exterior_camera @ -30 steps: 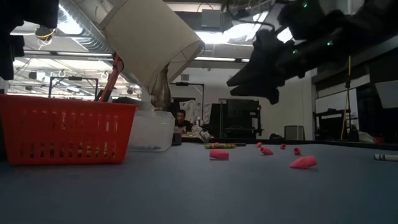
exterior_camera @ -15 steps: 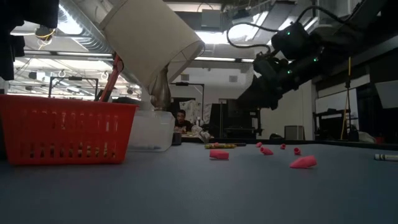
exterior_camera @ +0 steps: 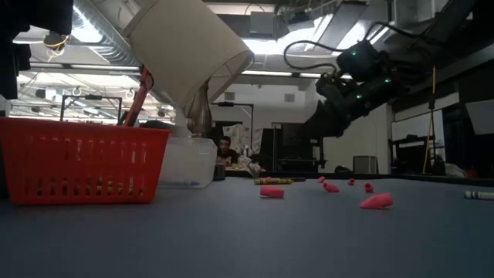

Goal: Sort crayons
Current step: Put the violet crayon into the black bin

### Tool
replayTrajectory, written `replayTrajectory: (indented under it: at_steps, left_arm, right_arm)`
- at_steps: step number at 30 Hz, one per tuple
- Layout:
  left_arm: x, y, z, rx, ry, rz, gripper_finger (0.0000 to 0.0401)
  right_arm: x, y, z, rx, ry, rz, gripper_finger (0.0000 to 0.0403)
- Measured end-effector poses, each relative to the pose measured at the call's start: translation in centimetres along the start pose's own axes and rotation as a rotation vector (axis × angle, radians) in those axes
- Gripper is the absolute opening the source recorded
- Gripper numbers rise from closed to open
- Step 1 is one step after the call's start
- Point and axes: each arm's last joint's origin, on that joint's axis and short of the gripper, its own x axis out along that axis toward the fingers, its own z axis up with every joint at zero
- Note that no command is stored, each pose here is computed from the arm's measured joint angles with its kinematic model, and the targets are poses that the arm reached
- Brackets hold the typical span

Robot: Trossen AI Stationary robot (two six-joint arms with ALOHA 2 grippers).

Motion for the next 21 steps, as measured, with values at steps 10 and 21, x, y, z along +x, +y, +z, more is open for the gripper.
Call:
replayTrajectory:
  at_steps: [10,21]
  left_arm:
    - [0.0,0.0,0.0,-0.001,0.0,-0.002,0.0094]
    - [0.0,-0.1,0.0,-0.004,-0.002,-0.01,0.0094]
  right_arm:
    - [5.3,-1.3,2.4,-0.116,0.278,0.045,0.0156]
    - [9.4,-2.8,2.0,-0.288,0.563,0.037,0.0156]
